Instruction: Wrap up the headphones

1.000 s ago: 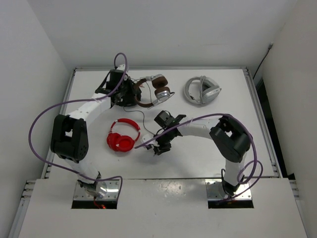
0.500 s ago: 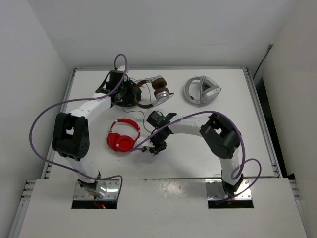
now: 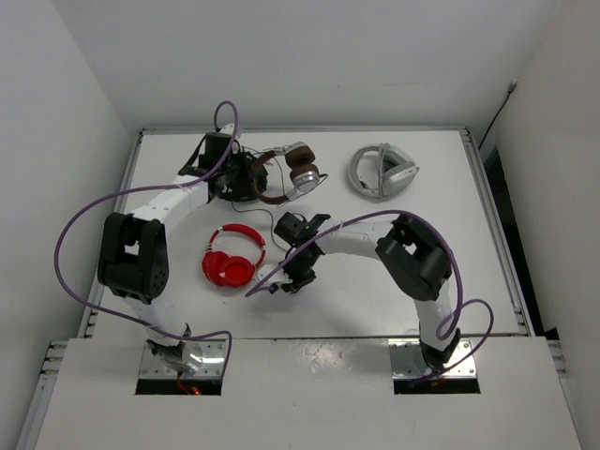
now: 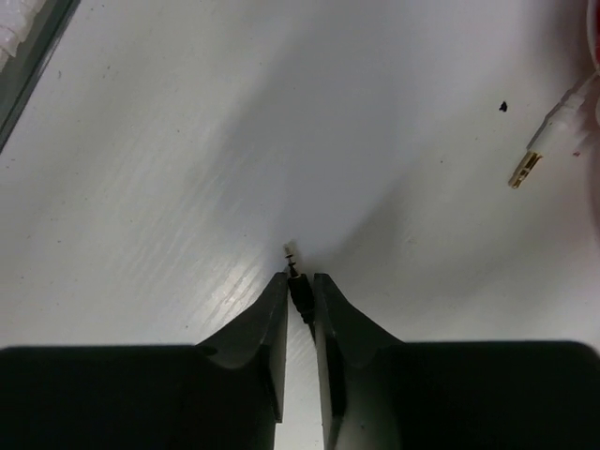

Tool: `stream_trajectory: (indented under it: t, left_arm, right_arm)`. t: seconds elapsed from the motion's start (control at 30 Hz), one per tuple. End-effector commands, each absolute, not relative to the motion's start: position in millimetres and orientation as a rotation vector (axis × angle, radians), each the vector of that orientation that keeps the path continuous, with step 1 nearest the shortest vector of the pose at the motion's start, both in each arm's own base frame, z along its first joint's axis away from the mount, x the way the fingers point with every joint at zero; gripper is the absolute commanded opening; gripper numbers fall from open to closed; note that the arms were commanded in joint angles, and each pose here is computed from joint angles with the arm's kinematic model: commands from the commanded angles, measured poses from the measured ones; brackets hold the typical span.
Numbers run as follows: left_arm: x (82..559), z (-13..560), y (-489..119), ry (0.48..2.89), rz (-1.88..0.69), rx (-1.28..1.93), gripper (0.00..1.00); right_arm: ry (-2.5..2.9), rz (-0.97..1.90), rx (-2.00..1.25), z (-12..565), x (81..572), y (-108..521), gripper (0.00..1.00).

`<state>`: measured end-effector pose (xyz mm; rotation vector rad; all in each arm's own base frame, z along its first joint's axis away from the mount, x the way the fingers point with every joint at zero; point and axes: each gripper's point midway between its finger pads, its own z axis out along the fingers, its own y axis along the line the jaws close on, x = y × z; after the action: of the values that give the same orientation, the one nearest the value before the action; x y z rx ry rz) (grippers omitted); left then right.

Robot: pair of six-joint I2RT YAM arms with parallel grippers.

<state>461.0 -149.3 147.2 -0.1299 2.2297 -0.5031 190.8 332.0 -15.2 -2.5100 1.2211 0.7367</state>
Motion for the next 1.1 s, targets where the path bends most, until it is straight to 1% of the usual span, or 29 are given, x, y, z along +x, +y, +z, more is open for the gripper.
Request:
stream_trajectory:
  t: [0.0, 0.07, 0.1, 0.2, 0.3, 0.37, 0.4, 0.5, 0.53, 0.57, 0.63, 0.67, 0.77, 0.9, 1.07]
  left_arm:
    - [474.3, 173.7, -152.1, 2.132, -0.567, -0.119, 0.0]
    - [474.3, 173.7, -152.1, 2.132, -0.567, -0.119, 0.0]
    - [474.3, 173.7, -152.1, 2.132, -0.567, -0.119, 0.0]
    - [474.4, 173.5, -151.8, 2.131, -0.561, -0.109, 0.0]
    - [474.3, 173.1, -145.4, 2.127, -0.523, -0.131, 0.0]
    - [473.7, 175.1, -140.4, 2.118, -0.5, -0.158, 0.0]
    - [474.9, 179.8, -135.9, 2.103, -0.478, -0.184, 0.0]
    - [476.5, 184.5, -129.8, 2.085, -0.447, -0.217, 0.0]
    - [475.9, 188.9, -129.7, 2.076, -0.45, -0.216, 0.0]
    - [475.9, 189.0, -129.7, 2.076, -0.45, -0.216, 0.0]
    - [478.2, 189.0, -123.8, 2.067, -0.424, -0.268, 0.0]
    - [478.2, 189.0, -123.7, 2.067, -0.424, -0.269, 0.0]
    - [479.4, 189.1, -120.8, 2.061, -0.413, -0.301, 0.0]
    - [484.6, 188.8, -120.7, 2.058, -0.41, -0.318, 0.0]
    - [487.3, 181.5, -108.0, 2.059, -0.33, -0.363, 0.0]
  right_arm:
    - [1.365, 0.779, -2.672, -54.1, 170.3, 288.0, 0.15]
    - [1.396, 0.791, -2.676, -58.0, 170.2, 282.3, 0.12]
    - [1.402, 0.785, -2.664, -58.3, 171.7, 284.3, 0.07]
    - [1.438, 0.748, -2.656, -63.3, 174.0, 281.2, 0.0]
    - [1.459, 0.769, -2.597, -48.0, 173.6, 281.9, 0.0]
    - [1.463, 0.751, -2.518, -34.3, 182.4, 285.8, 0.0]
    - [1.46, 0.742, -2.463, -16.5, 181.5, 288.2, 0.0]
    - [1.491, 0.725, -2.353, 9.9, 184.8, 284.0, 0.0]
    - [1.456, 0.71, -2.293, 34.2, 188.9, 286.0, 0.0]
    - [1.45, 0.7, -2.267, 44.9, 188.3, 285.7, 0.0]
    - [1.443, 0.703, -2.22, 61.9, 182.5, 283.0, 0.0]
    - [1.411, 0.684, -2.187, 81.4, 180.4, 281.0, 0.0]
    - [1.382, 0.682, -2.139, 105.6, 162.3, 275.0, 0.0]
    - [1.341, 0.682, -2.092, 129.4, 141.4, 281.4, 0.0]
    - [1.344, 0.679, -2.037, 147.2, 131.1, 279.7, 0.0]
